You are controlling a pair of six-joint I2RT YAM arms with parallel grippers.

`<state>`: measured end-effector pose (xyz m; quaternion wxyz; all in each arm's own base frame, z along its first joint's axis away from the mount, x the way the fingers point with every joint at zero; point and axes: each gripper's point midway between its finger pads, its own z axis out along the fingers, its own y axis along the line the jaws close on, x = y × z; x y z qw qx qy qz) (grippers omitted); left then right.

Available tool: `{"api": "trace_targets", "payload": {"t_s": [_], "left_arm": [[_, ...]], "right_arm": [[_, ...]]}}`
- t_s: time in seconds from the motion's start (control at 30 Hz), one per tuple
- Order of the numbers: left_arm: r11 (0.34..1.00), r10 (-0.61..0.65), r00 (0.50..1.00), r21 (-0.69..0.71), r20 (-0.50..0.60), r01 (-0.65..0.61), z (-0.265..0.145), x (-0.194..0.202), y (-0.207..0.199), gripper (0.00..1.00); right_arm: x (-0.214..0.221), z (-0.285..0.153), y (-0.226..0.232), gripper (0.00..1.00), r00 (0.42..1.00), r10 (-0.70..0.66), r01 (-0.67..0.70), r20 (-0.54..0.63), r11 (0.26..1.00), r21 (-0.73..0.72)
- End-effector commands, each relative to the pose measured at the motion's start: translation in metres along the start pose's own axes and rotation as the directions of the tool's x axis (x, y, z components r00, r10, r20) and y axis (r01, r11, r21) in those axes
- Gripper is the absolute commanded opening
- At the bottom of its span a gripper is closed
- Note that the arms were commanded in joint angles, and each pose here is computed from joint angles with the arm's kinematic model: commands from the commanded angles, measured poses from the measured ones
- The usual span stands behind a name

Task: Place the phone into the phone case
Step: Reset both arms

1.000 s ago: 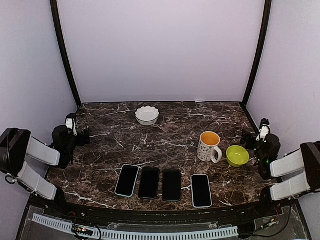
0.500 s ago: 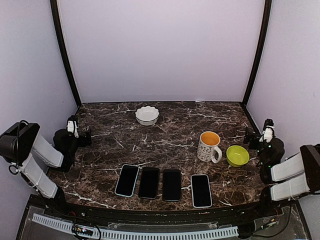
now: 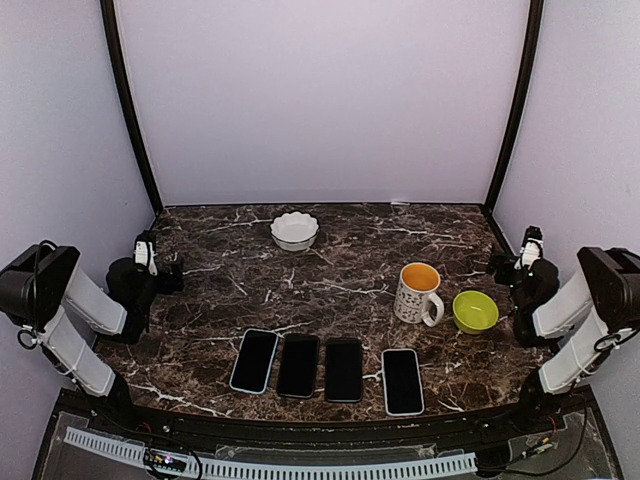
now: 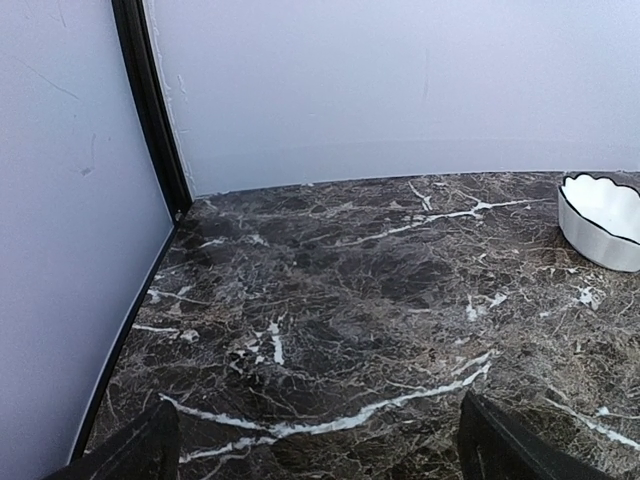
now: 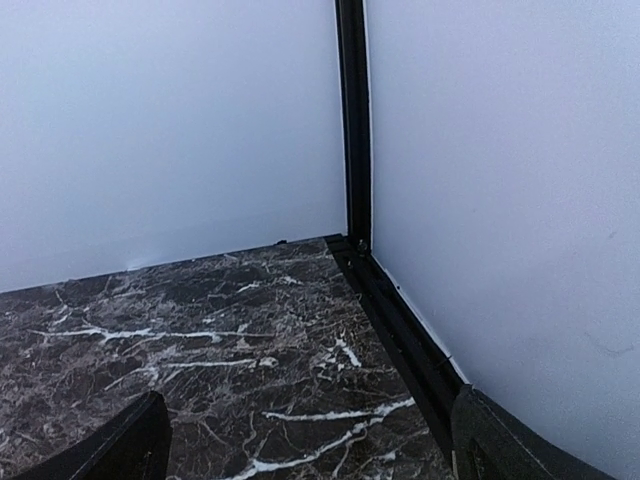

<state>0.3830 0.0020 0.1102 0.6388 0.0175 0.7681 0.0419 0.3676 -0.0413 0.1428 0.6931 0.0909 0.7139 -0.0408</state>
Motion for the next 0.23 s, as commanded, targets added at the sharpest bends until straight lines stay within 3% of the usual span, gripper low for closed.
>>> {"api": "trace_targets", "payload": {"t_s": [0.0, 0.2], "left_arm": [[1.000, 0.001, 0.999, 0.000, 0.050, -0.001, 0.0012, -0.0145, 0.0016, 0.99], [1.000, 0.001, 0.999, -0.004, 0.050, -0.001, 0.0008, -0.0141, 0.0022, 0.99]], "right_arm": [[-0.0009, 0.0047, 0.0016, 0.99, 1.000, -0.012, 0.012, -0.013, 1.000, 0.002], [0.0006, 0.0098, 0.0092, 0.98, 0.999, -0.035, 0.034, -0.025, 0.999, -0.034]]}}
